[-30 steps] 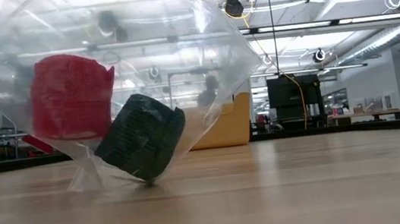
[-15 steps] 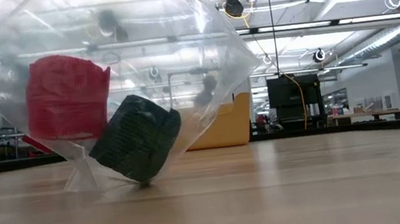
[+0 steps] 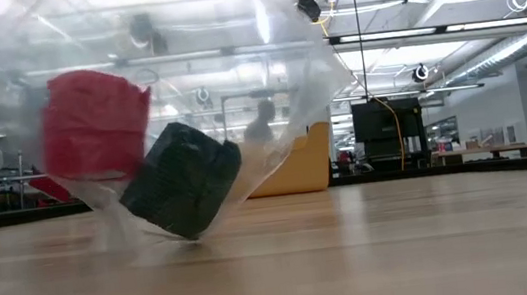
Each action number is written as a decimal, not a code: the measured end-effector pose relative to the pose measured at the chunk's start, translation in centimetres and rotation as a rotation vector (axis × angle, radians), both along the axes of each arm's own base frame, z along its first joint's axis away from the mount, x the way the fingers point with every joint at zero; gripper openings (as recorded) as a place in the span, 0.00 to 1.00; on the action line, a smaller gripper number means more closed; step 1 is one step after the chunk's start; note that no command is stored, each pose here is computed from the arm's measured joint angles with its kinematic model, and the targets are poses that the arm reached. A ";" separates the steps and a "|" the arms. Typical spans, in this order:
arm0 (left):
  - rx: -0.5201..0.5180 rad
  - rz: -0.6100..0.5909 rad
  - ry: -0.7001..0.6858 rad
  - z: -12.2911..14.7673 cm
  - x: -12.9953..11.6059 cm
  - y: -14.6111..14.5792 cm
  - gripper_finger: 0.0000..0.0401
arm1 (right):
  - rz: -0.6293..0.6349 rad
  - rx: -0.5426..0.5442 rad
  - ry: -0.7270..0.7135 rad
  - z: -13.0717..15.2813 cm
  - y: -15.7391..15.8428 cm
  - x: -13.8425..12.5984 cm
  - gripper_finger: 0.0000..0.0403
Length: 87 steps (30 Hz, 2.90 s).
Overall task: Roll bandage
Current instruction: Close the transparent zip bag
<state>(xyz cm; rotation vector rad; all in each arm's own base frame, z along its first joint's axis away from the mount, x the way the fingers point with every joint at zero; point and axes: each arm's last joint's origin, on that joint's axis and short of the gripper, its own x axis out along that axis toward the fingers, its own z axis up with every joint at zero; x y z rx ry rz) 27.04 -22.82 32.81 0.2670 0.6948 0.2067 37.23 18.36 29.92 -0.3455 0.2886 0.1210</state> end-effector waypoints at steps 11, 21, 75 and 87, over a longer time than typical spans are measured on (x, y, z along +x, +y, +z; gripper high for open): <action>0.000 -0.016 0.004 0.0 -0.4 -0.4 0.06 | 0.000 -0.016 -0.004 0.7 0.3 -0.8 0.00; 0.008 -0.015 0.017 -0.1 -0.6 -0.3 0.06 | -0.018 -0.043 -0.014 2.5 1.2 -3.0 0.00; -0.009 0.008 0.056 0.2 0.5 1.0 0.06 | -0.117 0.179 -0.028 2.9 2.5 -4.2 0.49; -0.010 0.032 0.069 0.4 1.6 2.4 0.06 | -0.256 0.226 0.109 1.4 -0.3 -3.3 0.41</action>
